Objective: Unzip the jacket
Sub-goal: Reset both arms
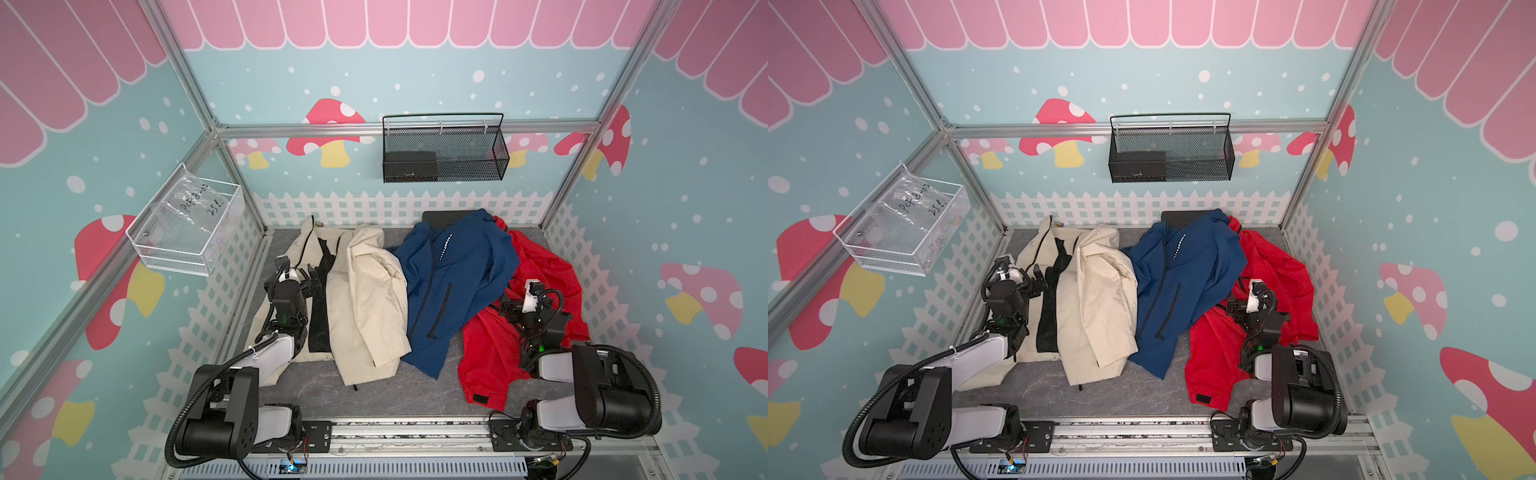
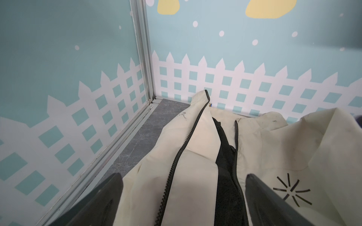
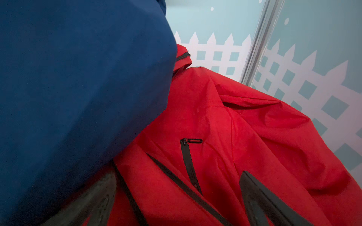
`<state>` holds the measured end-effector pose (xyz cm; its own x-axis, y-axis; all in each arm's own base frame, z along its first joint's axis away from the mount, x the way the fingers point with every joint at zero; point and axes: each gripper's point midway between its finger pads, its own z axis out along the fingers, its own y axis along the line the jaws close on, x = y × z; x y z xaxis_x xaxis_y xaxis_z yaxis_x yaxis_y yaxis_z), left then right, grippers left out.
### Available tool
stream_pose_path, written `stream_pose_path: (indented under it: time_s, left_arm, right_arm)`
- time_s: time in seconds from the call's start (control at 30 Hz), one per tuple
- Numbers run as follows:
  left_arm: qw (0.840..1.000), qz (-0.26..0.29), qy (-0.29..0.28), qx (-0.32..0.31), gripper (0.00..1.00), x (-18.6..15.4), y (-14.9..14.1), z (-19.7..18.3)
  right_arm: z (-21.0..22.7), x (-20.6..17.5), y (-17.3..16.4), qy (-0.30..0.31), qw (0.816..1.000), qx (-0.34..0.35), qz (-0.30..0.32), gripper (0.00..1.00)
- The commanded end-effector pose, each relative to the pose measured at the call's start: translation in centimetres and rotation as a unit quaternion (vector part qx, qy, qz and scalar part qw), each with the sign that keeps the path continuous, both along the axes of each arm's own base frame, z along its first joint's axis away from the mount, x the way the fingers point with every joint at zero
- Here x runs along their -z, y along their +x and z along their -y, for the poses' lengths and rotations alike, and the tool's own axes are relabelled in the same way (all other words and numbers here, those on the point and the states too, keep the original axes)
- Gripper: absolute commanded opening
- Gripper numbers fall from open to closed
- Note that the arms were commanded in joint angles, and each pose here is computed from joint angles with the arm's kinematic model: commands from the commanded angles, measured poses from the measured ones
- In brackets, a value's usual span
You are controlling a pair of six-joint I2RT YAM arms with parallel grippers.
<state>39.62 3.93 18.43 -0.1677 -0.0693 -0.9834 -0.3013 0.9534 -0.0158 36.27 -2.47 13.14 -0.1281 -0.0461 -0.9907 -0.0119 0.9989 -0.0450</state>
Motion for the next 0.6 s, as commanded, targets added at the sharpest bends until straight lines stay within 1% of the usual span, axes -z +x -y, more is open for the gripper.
stream_pose_path:
  time_s: [0.0,0.07,0.13,0.17,0.23,0.27,0.33,0.37,0.4,0.43,0.57]
  left_arm:
    - [1.0,-0.008,0.015,0.014,0.99,0.3,-0.3,0.4]
    - [1.0,0.011,0.018,0.015,0.99,-0.1,-0.5,0.4]
    - [0.999,0.03,0.015,0.039,1.0,-0.5,-0.4,1.2]
    - [0.998,0.036,0.014,0.047,1.0,-0.6,-0.3,1.5]
    - [0.998,0.027,0.005,0.053,1.0,-0.3,0.0,1.8]
    - [0.999,0.008,0.002,0.05,0.99,0.1,0.3,1.7]
    - [0.999,-0.041,0.004,0.023,0.99,1.2,0.4,1.0]
    - [0.999,-0.053,0.005,0.006,0.99,1.6,0.2,0.5]
    - [0.999,-0.051,-0.005,-0.001,0.99,1.9,-0.1,0.5]
    - [0.999,-0.049,-0.01,0.012,0.99,2.6,-0.5,0.9]
    - [1.0,-0.01,0.003,0.024,0.99,3.6,-1.4,1.4]
  right_arm:
    - [-0.8,-1.2,0.2,-0.034,0.999,-0.007,0.035,1.0]
    - [-0.9,-1.2,-0.3,-0.035,0.998,-0.002,0.056,0.99]
    - [-0.6,-0.6,-0.1,-0.035,0.999,0.004,0.033,1.0]
    - [-0.6,-0.8,0.0,-0.033,0.999,0.005,0.041,1.0]
    - [-0.8,-0.6,0.1,-0.035,0.999,-0.001,0.036,1.0]
    - [-0.8,-0.7,0.1,-0.036,0.999,-0.001,0.037,1.0]
    - [-0.8,-0.6,0.1,-0.035,0.999,-0.001,0.038,1.0]
    - [-0.8,-0.7,0.2,-0.035,0.999,-0.001,0.037,1.0]
    - [-0.8,-0.8,0.1,-0.036,0.999,-0.001,0.041,1.0]
    - [-0.8,-0.7,0.1,-0.035,0.999,-0.001,0.039,1.0]
    - [-0.8,-0.7,0.1,-0.035,0.999,-0.001,0.039,1.0]
